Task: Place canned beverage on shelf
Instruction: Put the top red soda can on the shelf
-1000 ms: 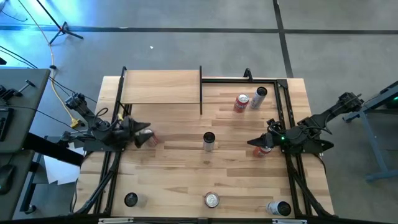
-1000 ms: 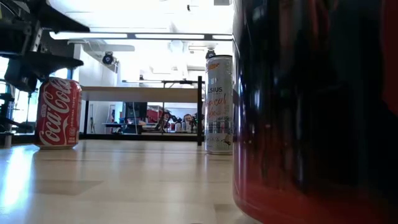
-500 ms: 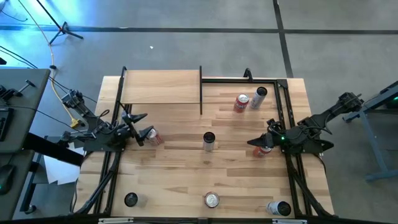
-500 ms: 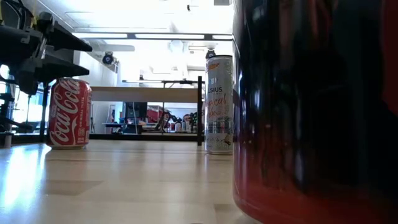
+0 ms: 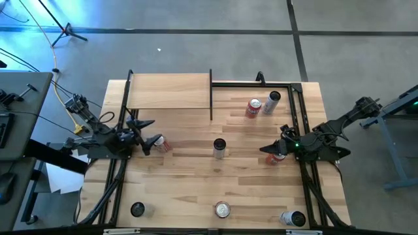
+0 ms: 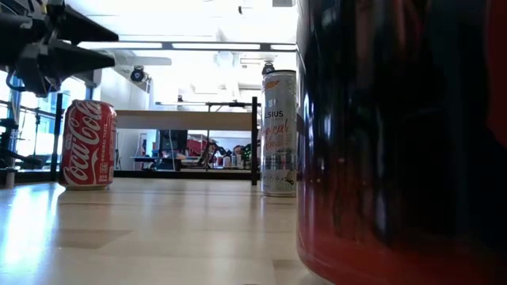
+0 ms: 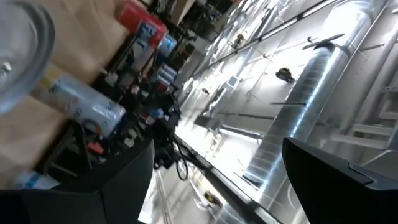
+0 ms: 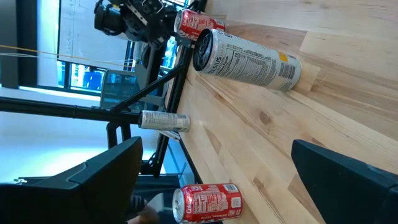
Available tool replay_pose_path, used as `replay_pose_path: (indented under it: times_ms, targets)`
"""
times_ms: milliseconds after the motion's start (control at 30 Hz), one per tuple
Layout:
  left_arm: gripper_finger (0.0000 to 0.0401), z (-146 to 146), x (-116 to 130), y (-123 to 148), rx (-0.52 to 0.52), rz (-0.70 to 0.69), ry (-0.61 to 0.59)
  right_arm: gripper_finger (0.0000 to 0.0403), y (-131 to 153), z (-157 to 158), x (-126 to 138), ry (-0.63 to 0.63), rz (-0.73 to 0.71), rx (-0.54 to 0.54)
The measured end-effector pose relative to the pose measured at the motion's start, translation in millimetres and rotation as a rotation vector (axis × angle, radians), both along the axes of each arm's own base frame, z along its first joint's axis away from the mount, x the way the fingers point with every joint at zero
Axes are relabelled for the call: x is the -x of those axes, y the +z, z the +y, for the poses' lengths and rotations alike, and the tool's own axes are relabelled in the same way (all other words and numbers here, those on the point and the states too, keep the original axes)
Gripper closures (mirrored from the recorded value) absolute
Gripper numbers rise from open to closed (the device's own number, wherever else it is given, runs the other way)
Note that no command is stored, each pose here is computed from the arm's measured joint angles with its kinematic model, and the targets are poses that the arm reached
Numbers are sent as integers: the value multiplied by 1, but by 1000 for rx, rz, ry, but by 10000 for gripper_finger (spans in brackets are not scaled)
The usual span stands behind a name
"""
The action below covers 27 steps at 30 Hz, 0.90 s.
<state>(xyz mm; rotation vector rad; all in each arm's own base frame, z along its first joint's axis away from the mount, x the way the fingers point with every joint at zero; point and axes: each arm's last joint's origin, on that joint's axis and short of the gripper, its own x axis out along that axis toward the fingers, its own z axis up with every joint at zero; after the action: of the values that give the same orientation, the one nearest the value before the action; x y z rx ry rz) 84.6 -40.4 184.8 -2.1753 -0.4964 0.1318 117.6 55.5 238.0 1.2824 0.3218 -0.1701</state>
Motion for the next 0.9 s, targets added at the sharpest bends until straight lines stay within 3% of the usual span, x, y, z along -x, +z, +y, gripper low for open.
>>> replay_pose_path:
  times_ms: [300, 600, 900]
  targets:
    - [71, -3, 0, 9, 15, -93, -161, 3, 0, 0, 0, 0, 0, 0]
    - [71, -3, 2, 17, 255, -238, -224, 3, 0, 0, 0, 0, -1, 0]
    - [71, -2, 2, 17, 384, -280, -240, 3, 0, 0, 0, 0, -1, 0]
